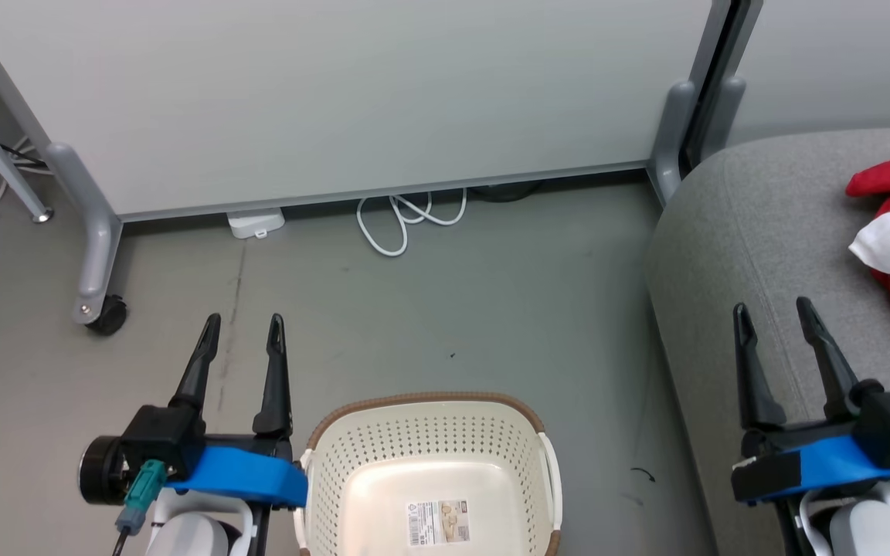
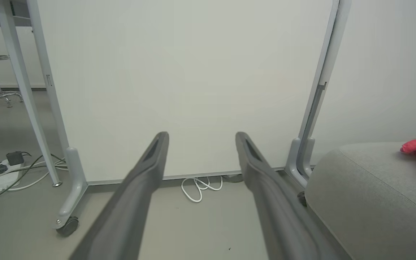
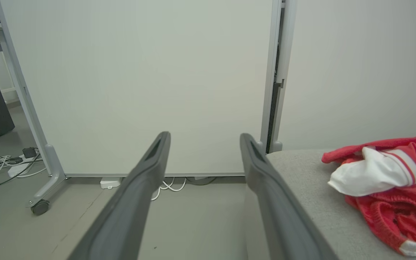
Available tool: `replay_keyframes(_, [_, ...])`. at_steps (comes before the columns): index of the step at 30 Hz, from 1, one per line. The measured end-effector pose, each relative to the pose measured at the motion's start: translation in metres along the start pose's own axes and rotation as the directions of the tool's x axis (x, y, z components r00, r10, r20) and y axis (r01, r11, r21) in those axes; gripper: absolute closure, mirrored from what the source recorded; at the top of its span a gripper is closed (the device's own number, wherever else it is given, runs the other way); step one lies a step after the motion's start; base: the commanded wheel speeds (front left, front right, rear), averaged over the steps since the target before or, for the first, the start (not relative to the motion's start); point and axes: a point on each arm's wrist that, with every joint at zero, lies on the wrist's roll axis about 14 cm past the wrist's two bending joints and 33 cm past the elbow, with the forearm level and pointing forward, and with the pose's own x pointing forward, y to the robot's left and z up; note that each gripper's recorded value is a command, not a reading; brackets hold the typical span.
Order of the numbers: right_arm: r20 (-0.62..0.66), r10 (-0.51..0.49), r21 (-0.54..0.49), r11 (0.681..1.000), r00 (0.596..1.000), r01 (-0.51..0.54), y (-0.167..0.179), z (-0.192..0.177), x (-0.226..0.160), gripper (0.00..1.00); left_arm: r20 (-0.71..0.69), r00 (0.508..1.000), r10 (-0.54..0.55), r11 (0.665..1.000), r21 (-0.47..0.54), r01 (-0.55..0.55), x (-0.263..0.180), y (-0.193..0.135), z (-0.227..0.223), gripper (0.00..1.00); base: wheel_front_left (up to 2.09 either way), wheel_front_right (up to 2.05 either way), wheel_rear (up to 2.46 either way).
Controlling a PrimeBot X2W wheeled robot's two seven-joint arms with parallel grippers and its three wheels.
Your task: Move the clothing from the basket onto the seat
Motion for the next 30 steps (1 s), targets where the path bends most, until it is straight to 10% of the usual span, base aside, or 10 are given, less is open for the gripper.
replay_keyframes(30, [-0.011, -0.001, 0.025, 1.000, 1.000, 0.001, 0.008, 0.000, -0.032, 0.00, -0.017, 0.999, 0.036, 0.999, 0.004, -0.036, -0.031, 0.006, -0.006, 0.00, 0.00, 0.00, 0.00])
